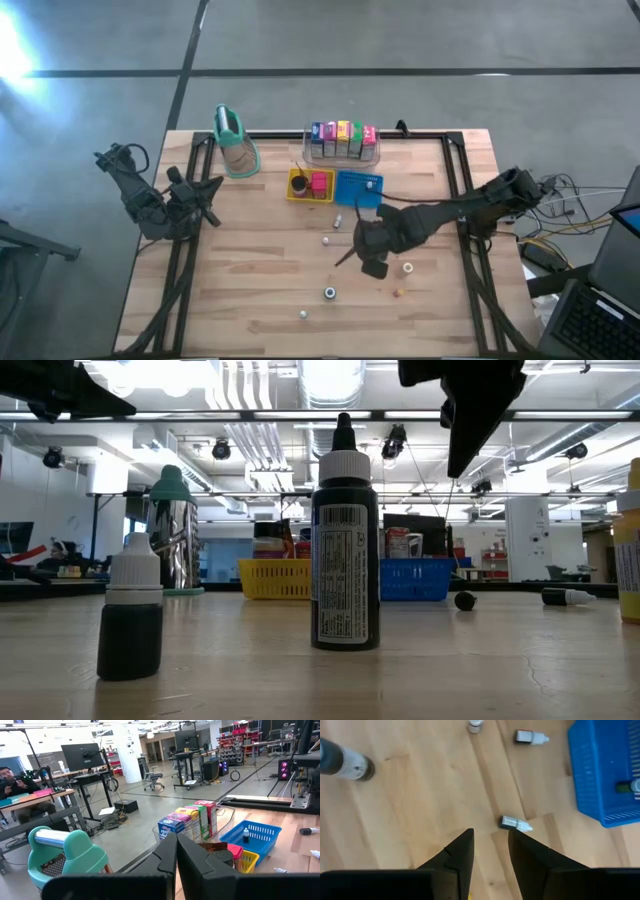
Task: Pick & Place Kitchen Items
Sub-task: Put the small black food coloring bottle into the blue bin
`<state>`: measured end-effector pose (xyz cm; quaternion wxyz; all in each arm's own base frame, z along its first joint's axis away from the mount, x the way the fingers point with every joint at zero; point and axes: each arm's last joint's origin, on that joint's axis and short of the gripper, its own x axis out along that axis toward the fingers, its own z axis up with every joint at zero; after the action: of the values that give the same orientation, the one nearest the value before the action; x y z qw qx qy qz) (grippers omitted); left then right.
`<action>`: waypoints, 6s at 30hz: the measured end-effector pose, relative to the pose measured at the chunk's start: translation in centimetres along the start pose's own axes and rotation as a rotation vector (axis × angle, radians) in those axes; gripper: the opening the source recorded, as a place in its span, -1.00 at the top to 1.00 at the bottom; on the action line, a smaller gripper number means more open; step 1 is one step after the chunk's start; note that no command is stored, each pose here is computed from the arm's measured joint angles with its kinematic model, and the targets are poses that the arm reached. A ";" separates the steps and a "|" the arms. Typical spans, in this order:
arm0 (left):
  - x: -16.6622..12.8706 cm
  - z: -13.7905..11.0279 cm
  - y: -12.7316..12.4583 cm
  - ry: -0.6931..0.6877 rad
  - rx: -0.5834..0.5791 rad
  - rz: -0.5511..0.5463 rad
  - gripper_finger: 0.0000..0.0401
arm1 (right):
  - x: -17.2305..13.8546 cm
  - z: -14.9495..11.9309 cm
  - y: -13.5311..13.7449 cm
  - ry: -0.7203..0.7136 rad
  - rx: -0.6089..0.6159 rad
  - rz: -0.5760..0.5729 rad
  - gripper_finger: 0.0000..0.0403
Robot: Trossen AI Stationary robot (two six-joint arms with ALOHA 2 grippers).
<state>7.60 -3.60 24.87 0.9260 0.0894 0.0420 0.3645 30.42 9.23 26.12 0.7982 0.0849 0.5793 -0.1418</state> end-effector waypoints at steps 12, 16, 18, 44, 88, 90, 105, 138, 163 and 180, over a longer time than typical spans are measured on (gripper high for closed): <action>0.0 0.0 0.0 0.000 0.000 0.000 0.93 | -0.8 0.0 3.3 -0.161 -0.072 0.142 0.34; 0.0 0.0 0.0 0.000 0.000 0.000 0.93 | -1.0 0.7 3.8 -0.239 -0.084 0.194 0.39; 0.0 0.0 0.0 0.000 0.000 0.000 0.93 | -1.0 1.1 3.6 -0.259 -0.075 0.201 0.43; 0.0 0.0 0.0 0.000 0.000 0.000 0.93 | 7.8 6.2 0.0 -0.194 -0.115 0.141 0.26; 0.0 0.0 0.0 0.000 0.002 0.000 0.93 | 13.2 7.4 -1.2 -0.157 -0.140 0.122 0.59; 0.0 0.0 0.0 0.000 0.002 0.000 0.93 | 13.2 7.4 -1.1 -0.158 -0.143 0.121 0.64; 0.0 0.0 0.0 0.000 0.002 0.000 0.93 | 9.9 8.0 -1.5 -0.222 -0.154 0.143 0.63; 0.0 0.0 -0.1 0.000 0.004 0.000 0.93 | 5.3 0.7 -15.9 -0.261 0.323 -0.088 0.66; 0.0 0.0 -0.1 0.000 0.004 0.000 0.93 | 9.7 -1.4 -17.1 -0.248 0.368 -0.111 0.69; 0.0 0.0 -0.1 0.000 0.005 -0.001 0.93 | 11.3 -1.4 -17.6 -0.205 0.373 -0.130 0.64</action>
<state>7.64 -3.65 24.82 0.9258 0.0916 0.0430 0.3641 26.73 -8.41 15.48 0.8126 0.1787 0.4630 -0.3056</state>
